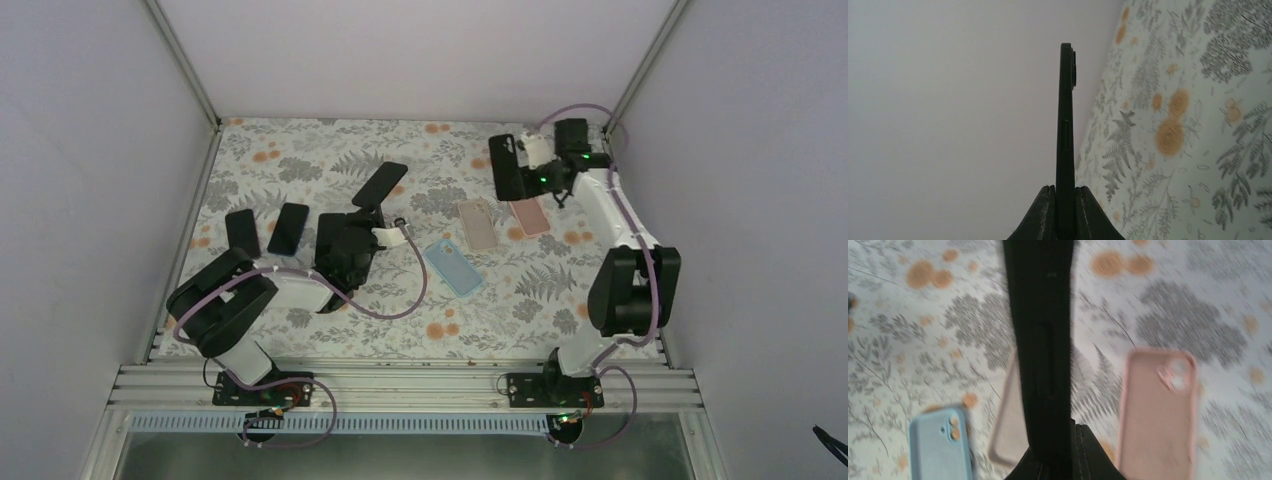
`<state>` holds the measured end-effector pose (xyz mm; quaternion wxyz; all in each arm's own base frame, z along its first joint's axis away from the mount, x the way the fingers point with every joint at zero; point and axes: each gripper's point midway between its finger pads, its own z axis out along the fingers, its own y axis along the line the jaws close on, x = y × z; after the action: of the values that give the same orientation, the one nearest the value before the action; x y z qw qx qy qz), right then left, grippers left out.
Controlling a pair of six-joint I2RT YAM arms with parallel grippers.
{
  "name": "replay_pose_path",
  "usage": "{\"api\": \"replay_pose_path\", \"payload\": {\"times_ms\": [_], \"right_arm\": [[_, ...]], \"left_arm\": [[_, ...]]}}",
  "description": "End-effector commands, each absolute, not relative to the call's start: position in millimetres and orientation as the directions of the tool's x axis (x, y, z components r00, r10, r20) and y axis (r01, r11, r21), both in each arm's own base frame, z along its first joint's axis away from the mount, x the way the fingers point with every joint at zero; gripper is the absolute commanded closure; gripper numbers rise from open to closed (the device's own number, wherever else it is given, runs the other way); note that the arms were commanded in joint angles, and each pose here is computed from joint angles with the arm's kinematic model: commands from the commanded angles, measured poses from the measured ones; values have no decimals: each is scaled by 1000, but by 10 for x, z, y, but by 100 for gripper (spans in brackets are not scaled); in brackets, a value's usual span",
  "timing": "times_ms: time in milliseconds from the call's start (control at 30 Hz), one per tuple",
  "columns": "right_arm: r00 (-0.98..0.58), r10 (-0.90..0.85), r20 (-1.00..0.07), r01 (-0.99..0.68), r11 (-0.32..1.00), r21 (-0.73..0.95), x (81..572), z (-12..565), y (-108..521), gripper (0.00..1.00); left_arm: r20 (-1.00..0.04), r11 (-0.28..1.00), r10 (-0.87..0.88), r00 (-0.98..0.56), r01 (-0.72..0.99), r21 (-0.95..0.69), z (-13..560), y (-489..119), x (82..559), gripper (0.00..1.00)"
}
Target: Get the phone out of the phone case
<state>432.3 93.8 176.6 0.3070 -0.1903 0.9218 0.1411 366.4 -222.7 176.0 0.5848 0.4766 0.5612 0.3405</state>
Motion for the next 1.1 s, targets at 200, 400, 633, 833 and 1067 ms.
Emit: {"api": "replay_pose_path", "payload": {"times_ms": [200, 400, 633, 833, 1067], "right_arm": [[-878, -313, -361, -407, 886, 222, 3294, 1194, -26, 96], [-914, -258, -314, -335, 915, 225, 3100, 975, -517, 96], [-950, -188, -249, -251, 935, 251, 2973, 680, -890, 96], [-967, -161, -199, -209, 944, 254, 2904, 422, -1039, 96], [-973, -132, -188, -173, 960, 221, 2898, 341, -1193, 81]], "left_arm": [[-317, 306, 939, 131, 97, 947, 1597, -2261, 3690, 97], [-272, 263, 956, 108, 90, 961, 1405, -2274, 3711, 97], [-227, 214, 966, 126, 106, 971, 1212, -2376, 3680, 97], [-198, 174, 969, 148, 161, 971, 1014, -2456, 3653, 90], [-185, 133, 963, 195, 252, 959, 815, -2590, 3590, 78]]}}
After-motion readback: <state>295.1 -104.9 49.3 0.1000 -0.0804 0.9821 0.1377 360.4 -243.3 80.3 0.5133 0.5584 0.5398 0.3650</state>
